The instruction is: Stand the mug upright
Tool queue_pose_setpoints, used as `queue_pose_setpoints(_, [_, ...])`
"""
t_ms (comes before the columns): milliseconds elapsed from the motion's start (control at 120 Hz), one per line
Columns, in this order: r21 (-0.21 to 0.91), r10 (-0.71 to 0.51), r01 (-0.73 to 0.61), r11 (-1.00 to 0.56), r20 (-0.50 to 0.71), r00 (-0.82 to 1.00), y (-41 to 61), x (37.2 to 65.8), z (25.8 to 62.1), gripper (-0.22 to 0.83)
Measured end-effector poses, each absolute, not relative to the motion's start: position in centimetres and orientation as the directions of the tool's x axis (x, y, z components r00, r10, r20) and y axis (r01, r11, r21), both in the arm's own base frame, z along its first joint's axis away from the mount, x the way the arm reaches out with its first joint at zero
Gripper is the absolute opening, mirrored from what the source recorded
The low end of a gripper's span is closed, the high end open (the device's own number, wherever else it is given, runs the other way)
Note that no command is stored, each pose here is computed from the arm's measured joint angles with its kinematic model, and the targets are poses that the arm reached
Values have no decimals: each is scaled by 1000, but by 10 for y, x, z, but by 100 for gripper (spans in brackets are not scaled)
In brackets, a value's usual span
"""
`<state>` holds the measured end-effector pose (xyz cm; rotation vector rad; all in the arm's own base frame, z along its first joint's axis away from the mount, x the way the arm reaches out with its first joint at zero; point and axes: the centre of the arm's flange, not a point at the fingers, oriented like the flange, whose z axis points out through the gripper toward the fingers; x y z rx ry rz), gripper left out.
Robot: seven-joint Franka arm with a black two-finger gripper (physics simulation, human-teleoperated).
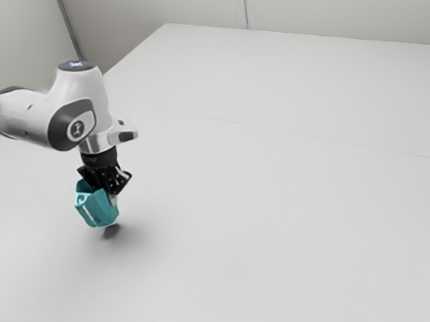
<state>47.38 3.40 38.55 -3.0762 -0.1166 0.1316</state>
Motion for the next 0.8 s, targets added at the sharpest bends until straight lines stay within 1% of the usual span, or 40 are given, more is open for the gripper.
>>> queue_pose_setpoints(142, [-69, 117, 112, -991, -88, 989, 26, 471, 370, -16])
queue_pose_setpoints(317, [-74, 159, 153, -986, -89, 983, 20, 475, 353, -16])
queue_pose_setpoints(533, [-77, 198, 192, -978, -82, 977, 14, 480, 341, -15])
queue_pose_setpoints(567, [-76, 202, 196, -978, -78, 976, 12, 481, 341, -12])
queue_pose_setpoints(800, [-63, 225, 221, -973, -48, 973, 6, 484, 347, 25])
